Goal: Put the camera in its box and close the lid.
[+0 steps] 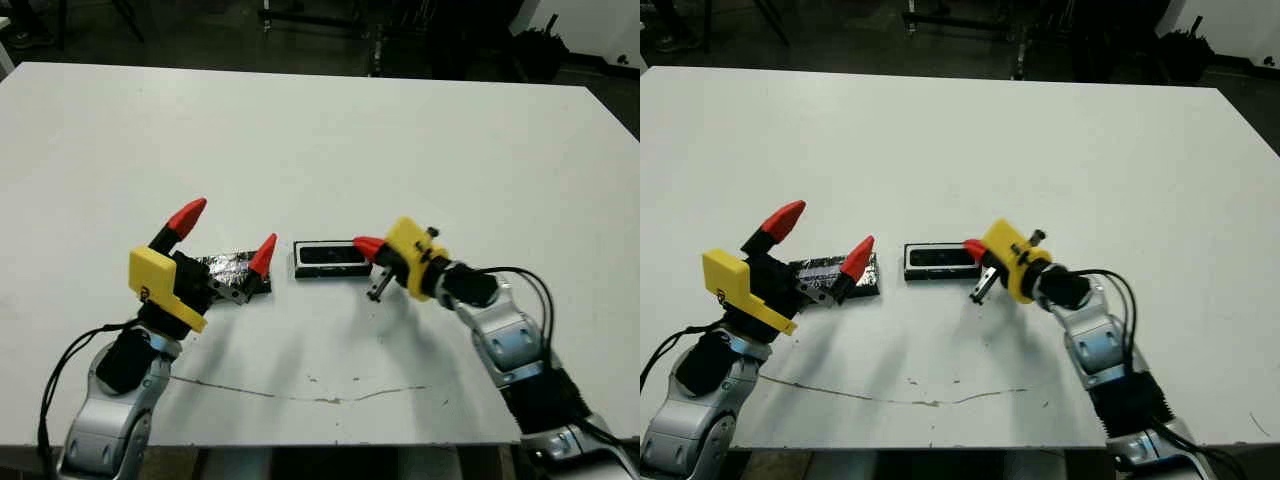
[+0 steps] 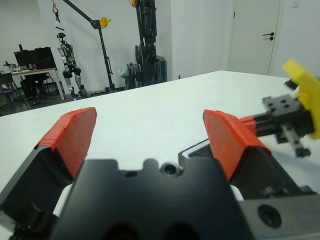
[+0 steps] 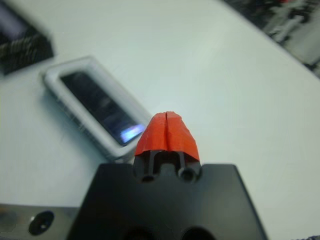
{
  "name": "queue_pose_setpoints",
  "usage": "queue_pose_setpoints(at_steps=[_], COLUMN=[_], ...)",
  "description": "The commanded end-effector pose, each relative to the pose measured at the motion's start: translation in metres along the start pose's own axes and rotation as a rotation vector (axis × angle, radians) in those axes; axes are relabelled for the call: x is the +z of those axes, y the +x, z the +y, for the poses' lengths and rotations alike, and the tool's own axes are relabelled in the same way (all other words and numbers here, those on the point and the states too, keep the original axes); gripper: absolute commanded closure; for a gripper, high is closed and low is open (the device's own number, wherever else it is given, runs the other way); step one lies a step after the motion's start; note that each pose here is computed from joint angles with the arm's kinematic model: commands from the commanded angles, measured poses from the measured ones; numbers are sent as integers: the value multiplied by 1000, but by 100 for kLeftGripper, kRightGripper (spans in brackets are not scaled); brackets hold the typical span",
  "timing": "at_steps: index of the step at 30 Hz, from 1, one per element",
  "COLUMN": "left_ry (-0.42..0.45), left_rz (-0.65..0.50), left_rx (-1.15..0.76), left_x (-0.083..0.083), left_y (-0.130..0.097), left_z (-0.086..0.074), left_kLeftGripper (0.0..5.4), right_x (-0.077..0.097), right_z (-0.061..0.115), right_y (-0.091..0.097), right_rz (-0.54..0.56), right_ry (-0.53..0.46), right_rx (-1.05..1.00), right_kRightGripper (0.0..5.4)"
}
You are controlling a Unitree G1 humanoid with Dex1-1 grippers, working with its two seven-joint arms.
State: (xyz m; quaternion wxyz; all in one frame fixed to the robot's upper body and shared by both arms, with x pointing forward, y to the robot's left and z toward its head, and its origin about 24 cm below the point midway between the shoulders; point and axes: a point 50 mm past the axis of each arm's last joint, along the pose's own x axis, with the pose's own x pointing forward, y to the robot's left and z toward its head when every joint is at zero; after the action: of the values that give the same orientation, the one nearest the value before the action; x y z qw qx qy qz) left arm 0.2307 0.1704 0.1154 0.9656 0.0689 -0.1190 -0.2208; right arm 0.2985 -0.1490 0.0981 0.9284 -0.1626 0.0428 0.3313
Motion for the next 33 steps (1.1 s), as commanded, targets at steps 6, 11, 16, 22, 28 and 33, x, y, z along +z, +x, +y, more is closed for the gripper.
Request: queue_pose_setpoints(at_steps=[6, 11, 16, 22, 28, 33], left_ry=[282, 422, 354, 173, 140, 170], left_rz=[80, 192, 337, 399, 472, 504], left_rx=[-240, -390, -611, -798, -845, -883], left_x=[30, 44, 43, 20, 9, 1], left_y=[9, 20, 30, 36, 36, 38], left_z=[41, 64, 78, 83, 84, 83], left_kLeftGripper=[0, 0, 0, 0, 0, 0], right_x=[46, 43, 30, 15, 11, 12], right_z=[-28, -20, -8, 3, 8, 10], right_y=[-66, -92, -109, -116, -115, -112], right_rz=[-244, -256, -236, -215, -204, -211], right_ry=[-2, 27, 105, 174, 201, 194], right_rx=[-217, -263, -352, -406, -413, -399], right_kRightGripper=[539, 539, 539, 539, 539, 539])
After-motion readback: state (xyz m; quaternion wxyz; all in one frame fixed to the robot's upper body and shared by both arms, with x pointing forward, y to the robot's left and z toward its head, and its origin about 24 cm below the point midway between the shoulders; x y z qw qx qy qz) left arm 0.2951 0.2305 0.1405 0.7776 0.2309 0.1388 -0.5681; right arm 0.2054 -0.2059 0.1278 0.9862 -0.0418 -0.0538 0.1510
